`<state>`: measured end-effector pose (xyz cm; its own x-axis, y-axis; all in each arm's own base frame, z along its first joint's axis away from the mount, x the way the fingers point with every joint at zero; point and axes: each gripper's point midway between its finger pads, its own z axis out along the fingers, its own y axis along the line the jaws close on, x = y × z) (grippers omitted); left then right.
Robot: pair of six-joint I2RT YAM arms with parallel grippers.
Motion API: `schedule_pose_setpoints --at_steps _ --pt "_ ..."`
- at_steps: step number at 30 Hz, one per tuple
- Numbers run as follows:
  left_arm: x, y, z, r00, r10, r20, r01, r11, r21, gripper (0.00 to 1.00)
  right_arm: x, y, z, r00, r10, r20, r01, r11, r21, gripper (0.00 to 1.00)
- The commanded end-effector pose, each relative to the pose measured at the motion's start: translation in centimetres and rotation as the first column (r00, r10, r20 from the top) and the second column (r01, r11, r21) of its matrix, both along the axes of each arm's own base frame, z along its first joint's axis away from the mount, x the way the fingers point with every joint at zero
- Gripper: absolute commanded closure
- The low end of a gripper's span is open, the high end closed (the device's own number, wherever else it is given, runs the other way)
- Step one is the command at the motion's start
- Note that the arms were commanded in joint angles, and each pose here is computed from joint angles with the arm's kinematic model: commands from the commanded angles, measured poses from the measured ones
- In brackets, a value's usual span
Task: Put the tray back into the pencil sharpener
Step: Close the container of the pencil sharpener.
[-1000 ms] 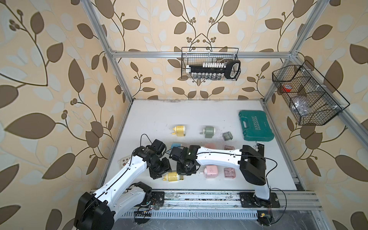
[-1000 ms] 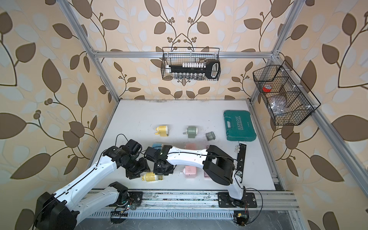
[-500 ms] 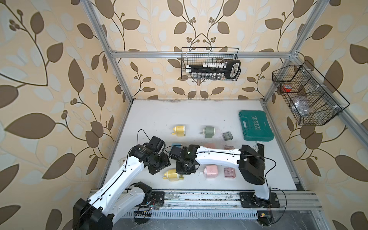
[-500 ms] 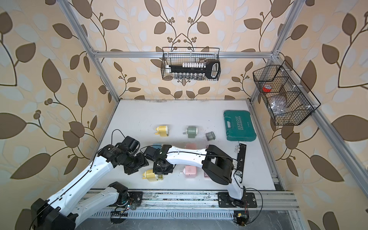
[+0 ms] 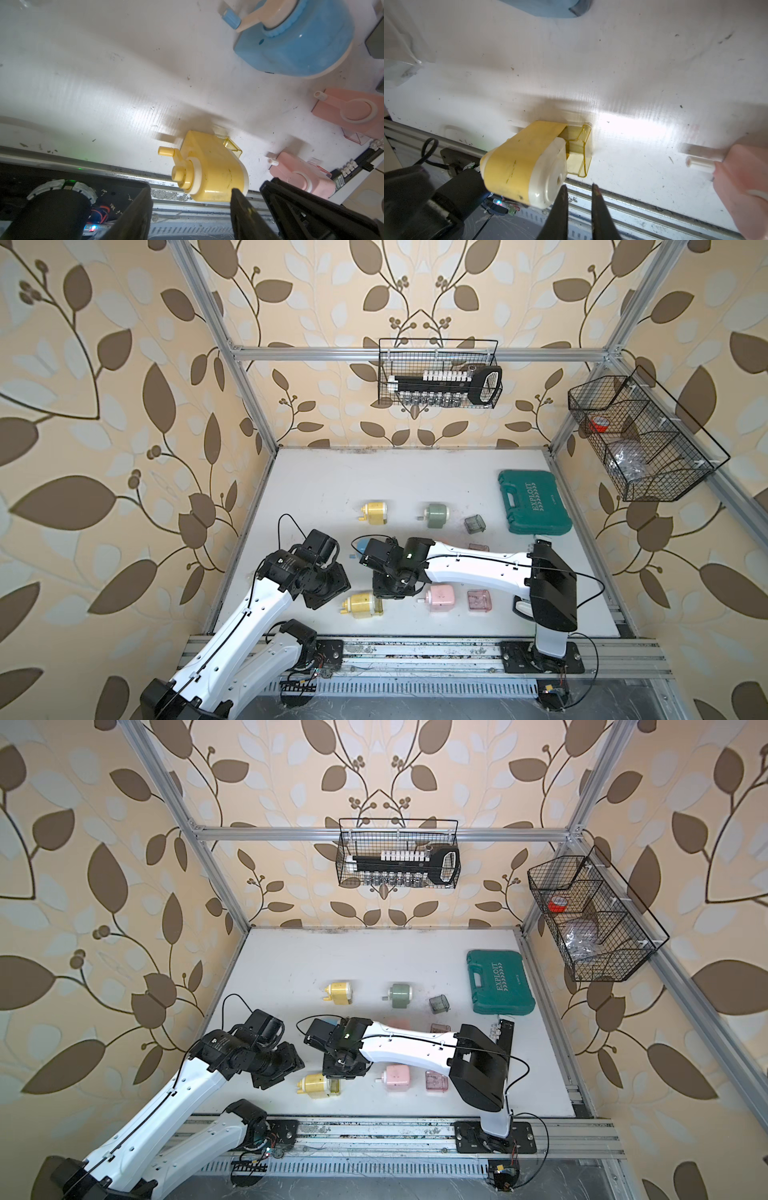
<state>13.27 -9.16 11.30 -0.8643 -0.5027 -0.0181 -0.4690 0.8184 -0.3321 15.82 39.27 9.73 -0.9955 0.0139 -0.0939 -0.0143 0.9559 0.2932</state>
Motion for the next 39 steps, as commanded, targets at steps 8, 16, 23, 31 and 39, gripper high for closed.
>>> schedule_pose_setpoints --at_steps 8,16,23,31,39 --pt "-0.7 -1.7 -0.2 0.997 0.064 -0.034 -0.068 0.989 -0.131 0.42 -0.2 -3.0 -3.6 0.999 0.036 -0.015 -0.037 0.999 -0.04 0.86" --pt "-1.3 -2.7 -0.6 0.996 0.029 -0.082 -0.044 0.982 -0.184 0.4 -0.8 -2.1 -6.6 0.994 0.066 -0.087 -0.069 0.997 -0.027 0.94" --pt "-1.1 -3.0 -1.9 0.994 0.035 -0.106 -0.054 0.981 -0.185 0.43 -0.6 -1.4 -7.3 0.992 0.083 -0.099 -0.086 0.996 -0.024 0.98" --pt "-1.4 -3.1 -2.4 0.993 0.033 -0.115 -0.056 0.978 -0.199 0.47 -1.1 -0.7 -8.6 0.986 0.091 -0.139 -0.093 0.996 -0.008 0.99" --pt "-1.4 -3.4 -3.0 0.992 0.036 -0.125 -0.062 0.975 -0.211 0.49 -1.2 -0.3 -8.4 0.985 0.1 -0.141 -0.099 0.995 0.014 0.99"
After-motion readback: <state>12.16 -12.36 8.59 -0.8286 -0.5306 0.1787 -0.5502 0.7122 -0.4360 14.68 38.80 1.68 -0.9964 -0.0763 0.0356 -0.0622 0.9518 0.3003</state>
